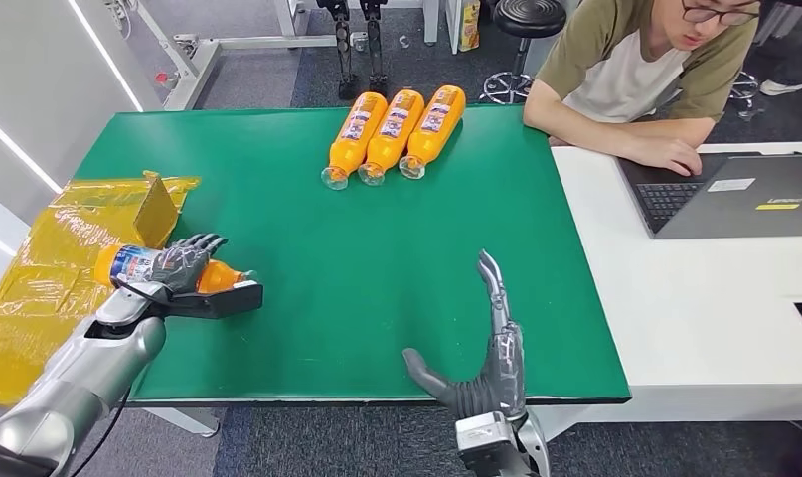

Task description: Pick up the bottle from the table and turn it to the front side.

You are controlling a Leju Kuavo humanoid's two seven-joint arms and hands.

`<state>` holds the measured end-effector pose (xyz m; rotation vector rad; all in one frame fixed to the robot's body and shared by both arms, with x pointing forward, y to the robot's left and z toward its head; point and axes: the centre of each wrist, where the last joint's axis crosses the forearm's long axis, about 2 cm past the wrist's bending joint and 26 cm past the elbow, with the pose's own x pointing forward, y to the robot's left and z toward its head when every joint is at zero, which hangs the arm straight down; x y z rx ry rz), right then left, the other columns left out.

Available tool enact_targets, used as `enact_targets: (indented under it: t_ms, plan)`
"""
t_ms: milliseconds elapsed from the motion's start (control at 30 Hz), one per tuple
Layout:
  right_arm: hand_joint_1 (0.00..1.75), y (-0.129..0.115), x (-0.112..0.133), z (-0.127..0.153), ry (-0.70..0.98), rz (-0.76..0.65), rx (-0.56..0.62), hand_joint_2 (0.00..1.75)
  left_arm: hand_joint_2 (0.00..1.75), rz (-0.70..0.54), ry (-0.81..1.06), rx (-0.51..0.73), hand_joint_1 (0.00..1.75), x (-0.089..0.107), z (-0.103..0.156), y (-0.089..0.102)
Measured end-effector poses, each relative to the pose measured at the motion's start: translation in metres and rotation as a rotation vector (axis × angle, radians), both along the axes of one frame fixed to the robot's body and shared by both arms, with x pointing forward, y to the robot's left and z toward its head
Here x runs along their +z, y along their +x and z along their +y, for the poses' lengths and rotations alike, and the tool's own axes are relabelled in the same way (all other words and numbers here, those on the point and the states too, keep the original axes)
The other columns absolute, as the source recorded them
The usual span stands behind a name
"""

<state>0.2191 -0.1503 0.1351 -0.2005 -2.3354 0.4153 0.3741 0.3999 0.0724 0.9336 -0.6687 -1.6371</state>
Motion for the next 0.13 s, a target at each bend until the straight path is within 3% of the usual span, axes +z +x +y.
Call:
enact_targets:
  t_ms: [133]
  plan:
    - [0.0,-0.001,0.0029,0.0018,-0.003,-0.003,0.002,1.75,1.75,-0.074,-0.065,-0.017,0.0,0.006,-0.0012,0.005]
